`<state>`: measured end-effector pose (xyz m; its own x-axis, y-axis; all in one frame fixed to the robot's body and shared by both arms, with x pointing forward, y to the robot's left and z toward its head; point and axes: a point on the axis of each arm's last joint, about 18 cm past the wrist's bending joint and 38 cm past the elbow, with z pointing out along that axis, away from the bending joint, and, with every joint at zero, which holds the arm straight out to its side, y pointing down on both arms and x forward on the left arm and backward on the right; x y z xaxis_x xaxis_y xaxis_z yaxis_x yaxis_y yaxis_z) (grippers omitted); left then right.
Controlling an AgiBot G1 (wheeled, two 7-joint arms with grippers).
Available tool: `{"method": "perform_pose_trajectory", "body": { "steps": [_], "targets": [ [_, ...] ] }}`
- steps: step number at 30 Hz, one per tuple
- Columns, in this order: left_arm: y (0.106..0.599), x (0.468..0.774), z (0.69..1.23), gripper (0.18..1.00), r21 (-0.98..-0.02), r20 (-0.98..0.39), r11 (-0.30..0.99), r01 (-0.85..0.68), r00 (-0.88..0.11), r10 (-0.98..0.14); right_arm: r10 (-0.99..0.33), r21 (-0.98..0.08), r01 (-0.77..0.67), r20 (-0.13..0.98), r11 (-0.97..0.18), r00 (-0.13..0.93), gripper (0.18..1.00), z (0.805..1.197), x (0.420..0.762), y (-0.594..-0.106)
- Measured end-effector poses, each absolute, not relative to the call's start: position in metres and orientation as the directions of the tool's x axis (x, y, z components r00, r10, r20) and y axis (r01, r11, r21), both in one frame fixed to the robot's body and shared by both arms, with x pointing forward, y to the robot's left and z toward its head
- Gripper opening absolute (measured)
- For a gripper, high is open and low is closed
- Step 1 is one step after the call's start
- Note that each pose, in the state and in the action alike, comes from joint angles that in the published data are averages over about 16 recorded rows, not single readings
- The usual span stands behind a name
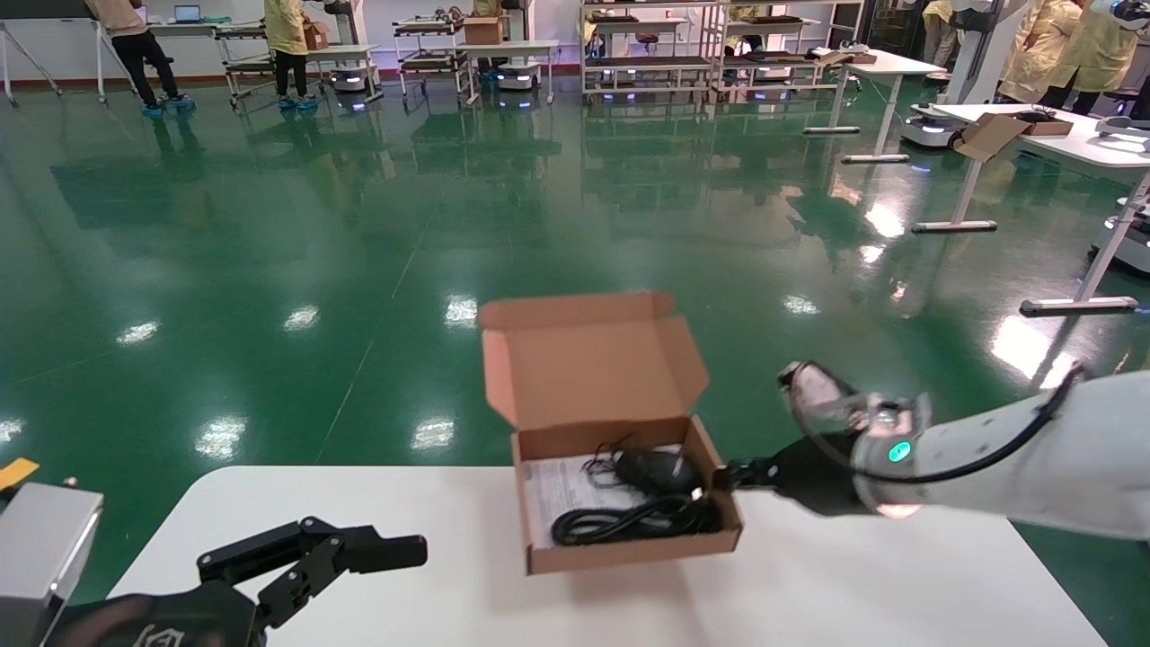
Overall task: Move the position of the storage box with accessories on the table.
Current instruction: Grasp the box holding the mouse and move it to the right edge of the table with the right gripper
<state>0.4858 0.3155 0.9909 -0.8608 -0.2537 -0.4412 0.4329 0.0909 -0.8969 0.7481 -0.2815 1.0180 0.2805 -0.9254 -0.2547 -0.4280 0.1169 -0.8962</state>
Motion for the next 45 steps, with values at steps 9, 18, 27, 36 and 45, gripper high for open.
{"method": "perform_pose_trajectory", "body": {
  "steps": [9,18,27,36,45],
  "targets": [
    [0.315,0.486,0.991,1.0,-0.897,-0.441,0.091,0.433,-0.861,-0.254,-0.947,-0.923,-0.365,-0.219,0.123,0.234,0.205,1.06,0.723,-0.35],
    [0.315,0.486,0.991,1.0,-0.897,-0.441,0.091,0.433,-0.861,-0.254,-0.967,-0.933,-0.328,-0.203,0.144,0.151,0.204,1.068,0.687,-0.436],
    [0.315,0.486,0.991,1.0,-0.897,-0.441,0.091,0.433,-0.861,-0.254,-0.975,-0.932,-0.32,-0.207,0.172,0.078,0.204,1.044,0.655,-0.505],
    [0.315,0.486,0.991,1.0,-0.897,-0.441,0.091,0.433,-0.861,-0.254,-0.978,-0.929,-0.326,-0.201,0.175,0.046,0.203,1.007,0.637,-0.544],
    [0.315,0.486,0.991,1.0,-0.897,-0.441,0.091,0.433,-0.861,-0.254,-0.983,-0.931,-0.328,-0.179,0.158,0.033,0.203,0.968,0.637,-0.56]
  ]
}}
